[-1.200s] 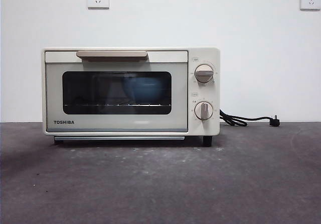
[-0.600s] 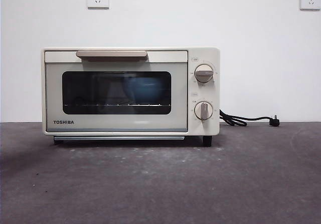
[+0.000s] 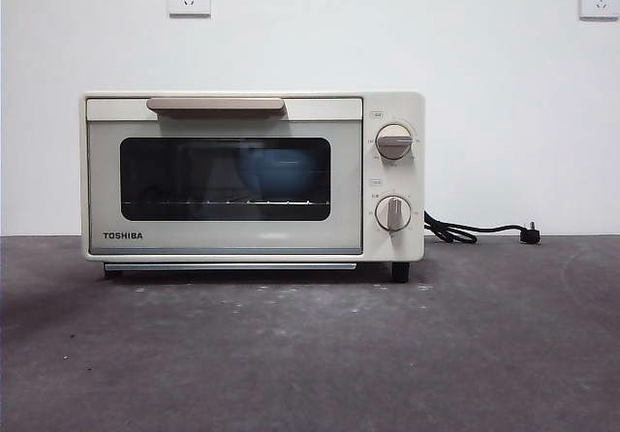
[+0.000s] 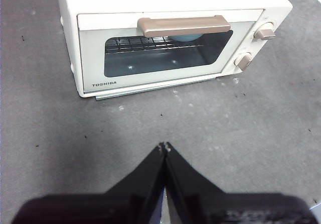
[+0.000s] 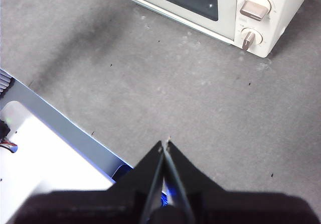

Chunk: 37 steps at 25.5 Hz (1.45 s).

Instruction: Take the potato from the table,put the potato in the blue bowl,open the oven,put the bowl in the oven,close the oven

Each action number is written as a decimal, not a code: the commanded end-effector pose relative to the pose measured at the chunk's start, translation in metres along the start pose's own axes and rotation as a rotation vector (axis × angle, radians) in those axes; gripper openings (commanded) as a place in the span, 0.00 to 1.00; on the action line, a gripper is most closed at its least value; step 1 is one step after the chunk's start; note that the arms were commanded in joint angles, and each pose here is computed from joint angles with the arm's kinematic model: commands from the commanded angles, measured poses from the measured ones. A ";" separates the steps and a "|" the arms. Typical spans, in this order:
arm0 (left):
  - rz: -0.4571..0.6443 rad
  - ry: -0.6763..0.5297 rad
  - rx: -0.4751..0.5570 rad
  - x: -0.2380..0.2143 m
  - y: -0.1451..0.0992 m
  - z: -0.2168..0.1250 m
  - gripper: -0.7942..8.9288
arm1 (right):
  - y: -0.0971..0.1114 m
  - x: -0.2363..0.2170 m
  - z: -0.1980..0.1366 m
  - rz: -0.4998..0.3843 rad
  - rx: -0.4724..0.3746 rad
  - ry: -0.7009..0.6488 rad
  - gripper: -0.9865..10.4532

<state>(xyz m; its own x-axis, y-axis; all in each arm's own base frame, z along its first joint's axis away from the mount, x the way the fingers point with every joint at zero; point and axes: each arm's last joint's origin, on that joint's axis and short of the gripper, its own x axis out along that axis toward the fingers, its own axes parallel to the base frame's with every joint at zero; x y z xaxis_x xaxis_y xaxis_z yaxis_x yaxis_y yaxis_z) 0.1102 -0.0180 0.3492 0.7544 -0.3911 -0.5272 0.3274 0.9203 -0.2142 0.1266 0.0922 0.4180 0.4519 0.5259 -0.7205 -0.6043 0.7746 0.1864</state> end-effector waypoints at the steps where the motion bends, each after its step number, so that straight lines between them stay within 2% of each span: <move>1: -0.004 -0.006 0.016 -0.001 -0.001 0.000 0.08 | 0.000 -0.001 0.000 0.000 0.007 -0.008 0.09; 7: -0.003 0.002 0.013 0.002 0.000 0.001 0.08 | 0.000 -0.001 0.000 0.000 0.007 -0.008 0.09; 11: 0.047 -0.042 0.085 0.002 0.001 0.006 0.08 | 0.000 -0.001 0.000 -0.001 0.007 -0.009 0.09; 14: 0.188 -0.210 0.146 -0.007 0.003 0.017 0.08 | 0.000 -0.002 -0.001 0.000 0.007 -0.008 0.09; 17: 0.253 -0.398 0.216 -0.016 0.003 0.020 0.08 | 0.000 -0.002 -0.001 0.000 0.007 -0.009 0.09; 20: 0.296 -0.603 0.265 -0.016 0.007 0.006 0.08 | 0.000 -0.002 -0.001 0.000 0.007 -0.009 0.09; 23: 0.399 -0.723 0.283 -0.006 0.015 -0.019 0.08 | 0.000 -0.002 -0.001 -0.001 0.006 -0.010 0.09; 26: 0.469 -0.753 0.263 0.008 0.024 -0.050 0.08 | 0.001 -0.004 -0.002 0.000 0.006 -0.014 0.09; 30: 0.517 -0.709 0.236 0.031 0.034 -0.089 0.08 | 0.001 -0.005 -0.002 0.000 0.005 -0.017 0.09; 37: 0.507 -0.641 0.218 0.062 0.047 -0.136 0.08 | 0.001 -0.005 -0.002 0.000 0.005 -0.019 0.09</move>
<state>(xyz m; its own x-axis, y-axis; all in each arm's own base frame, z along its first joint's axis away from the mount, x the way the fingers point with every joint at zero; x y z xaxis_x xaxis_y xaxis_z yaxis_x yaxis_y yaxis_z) 0.0951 0.0022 0.1990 0.9950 0.0781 0.0629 -0.0851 0.9894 0.1175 0.1229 0.0897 0.4199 0.4608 0.5310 -0.7111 -0.6041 0.7746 0.1870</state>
